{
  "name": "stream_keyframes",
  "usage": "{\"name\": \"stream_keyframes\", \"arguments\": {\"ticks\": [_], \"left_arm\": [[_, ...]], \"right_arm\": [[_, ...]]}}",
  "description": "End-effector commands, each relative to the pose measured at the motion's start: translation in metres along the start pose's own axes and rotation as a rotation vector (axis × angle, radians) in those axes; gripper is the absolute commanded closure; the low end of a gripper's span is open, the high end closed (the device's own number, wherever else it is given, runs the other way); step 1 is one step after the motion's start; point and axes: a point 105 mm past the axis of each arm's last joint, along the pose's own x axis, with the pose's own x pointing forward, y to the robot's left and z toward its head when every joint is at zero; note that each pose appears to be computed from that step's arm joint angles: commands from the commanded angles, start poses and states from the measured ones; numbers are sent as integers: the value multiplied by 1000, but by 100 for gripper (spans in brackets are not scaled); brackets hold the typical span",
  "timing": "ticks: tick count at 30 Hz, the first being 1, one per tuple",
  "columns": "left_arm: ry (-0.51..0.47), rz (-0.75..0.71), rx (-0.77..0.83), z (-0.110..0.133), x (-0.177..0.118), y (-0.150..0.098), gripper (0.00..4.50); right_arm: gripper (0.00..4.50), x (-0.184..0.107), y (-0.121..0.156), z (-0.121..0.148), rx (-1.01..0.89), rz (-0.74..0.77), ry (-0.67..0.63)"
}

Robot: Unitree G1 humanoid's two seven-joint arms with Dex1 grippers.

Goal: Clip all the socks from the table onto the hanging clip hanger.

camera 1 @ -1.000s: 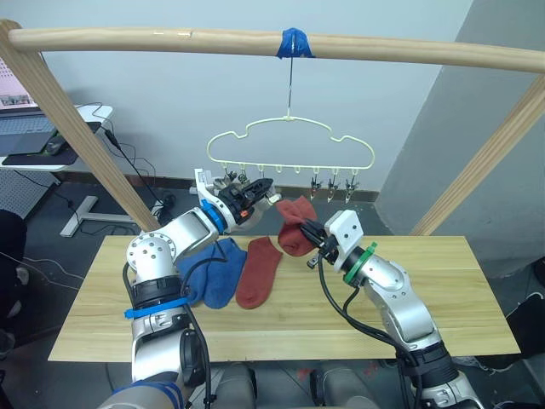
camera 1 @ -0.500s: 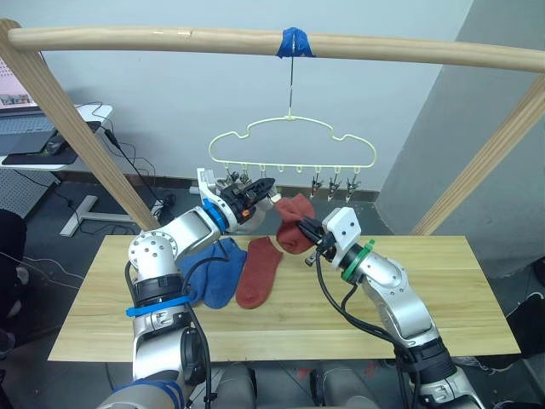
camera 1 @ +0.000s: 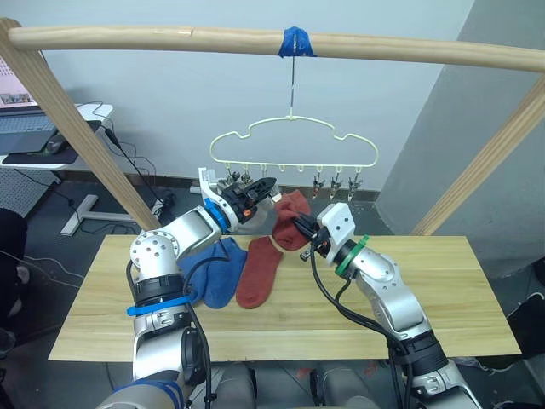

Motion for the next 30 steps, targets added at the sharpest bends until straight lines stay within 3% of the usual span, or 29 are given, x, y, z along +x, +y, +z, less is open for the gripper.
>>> {"name": "stream_keyframes", "arguments": {"ticks": [1,3,12,16,18,22,30], "left_arm": [[9,12,49,-1,-3,1,419],[3,11,82,0,-3,1,419],[-15,-35,122,7,-12,-7,149],[14,-13,212,10,-33,-6,29],[61,-17,289,5,-48,-11,4],[99,-10,399,-1,-69,-18,0],[89,19,464,-16,-87,-19,0]], "right_arm": [[448,3,0,14,-23,10,-43],[448,3,1,12,-23,14,-37],[450,5,2,13,2,15,-40],[450,10,6,7,70,34,-24],[450,13,4,1,145,25,-11],[339,16,-7,-7,205,3,8],[60,-4,-25,-17,155,-11,63]]}}
